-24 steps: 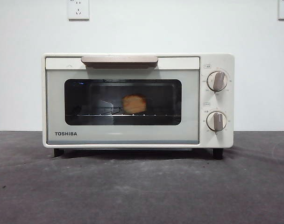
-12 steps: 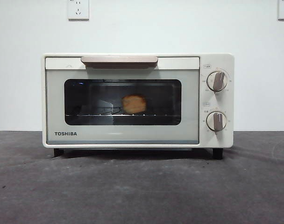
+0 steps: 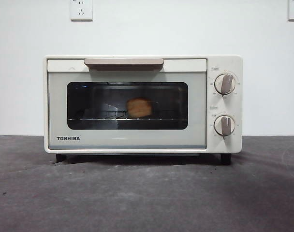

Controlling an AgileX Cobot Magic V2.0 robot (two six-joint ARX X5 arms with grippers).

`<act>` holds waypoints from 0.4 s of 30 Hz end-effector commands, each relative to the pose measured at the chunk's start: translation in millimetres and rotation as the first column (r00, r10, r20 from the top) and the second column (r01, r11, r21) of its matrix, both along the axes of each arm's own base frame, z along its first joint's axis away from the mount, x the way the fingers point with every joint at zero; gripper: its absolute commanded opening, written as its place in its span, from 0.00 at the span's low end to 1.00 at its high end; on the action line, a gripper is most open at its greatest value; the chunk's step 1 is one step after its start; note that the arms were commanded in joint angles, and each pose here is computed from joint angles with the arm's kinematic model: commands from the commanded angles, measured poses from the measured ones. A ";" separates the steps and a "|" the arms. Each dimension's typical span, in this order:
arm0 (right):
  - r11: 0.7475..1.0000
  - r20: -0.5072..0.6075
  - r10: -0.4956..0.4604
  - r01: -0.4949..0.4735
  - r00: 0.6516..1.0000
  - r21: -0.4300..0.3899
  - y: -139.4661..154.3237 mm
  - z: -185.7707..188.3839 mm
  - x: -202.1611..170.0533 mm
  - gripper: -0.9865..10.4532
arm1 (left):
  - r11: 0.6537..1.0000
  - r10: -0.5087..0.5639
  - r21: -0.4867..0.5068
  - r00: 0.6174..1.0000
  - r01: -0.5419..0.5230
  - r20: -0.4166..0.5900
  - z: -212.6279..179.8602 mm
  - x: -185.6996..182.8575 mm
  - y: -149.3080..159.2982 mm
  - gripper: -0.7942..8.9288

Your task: The left arm flap open the oven, the right arm pick bread and place it into oven, the left arm flap close the oven

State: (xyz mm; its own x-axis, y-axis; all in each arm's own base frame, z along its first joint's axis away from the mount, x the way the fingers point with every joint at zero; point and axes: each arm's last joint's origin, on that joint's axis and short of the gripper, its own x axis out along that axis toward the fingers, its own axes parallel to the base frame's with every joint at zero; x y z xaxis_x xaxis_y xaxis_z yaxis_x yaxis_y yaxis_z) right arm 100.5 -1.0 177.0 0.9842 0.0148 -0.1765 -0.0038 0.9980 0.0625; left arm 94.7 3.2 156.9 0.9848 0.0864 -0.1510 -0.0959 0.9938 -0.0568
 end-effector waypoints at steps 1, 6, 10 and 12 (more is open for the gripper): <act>0.999 0.027 -0.037 0.038 0.999 -0.033 -1.2 -9.9 -0.4 0.10 | 1.000 0.001 -0.004 1.000 -0.001 -0.025 -7.5 0.8 0.1 0.10; 0.998 0.010 -0.060 0.060 0.998 -0.035 -2.2 -26.7 -2.6 0.10 | 1.000 0.001 -0.004 1.000 -0.001 -0.025 -7.5 0.8 0.1 0.10; 0.997 0.005 -0.057 0.057 0.998 -0.054 -2.1 -27.6 -4.6 0.10 | 1.000 0.001 -0.004 1.000 -0.001 -0.025 -7.4 0.8 0.1 0.10; 0.997 0.005 -0.056 0.057 0.998 -0.056 -2.1 -27.7 -4.6 0.10 | 1.000 0.001 -0.004 1.000 -0.001 -0.025 -7.4 0.8 0.1 0.10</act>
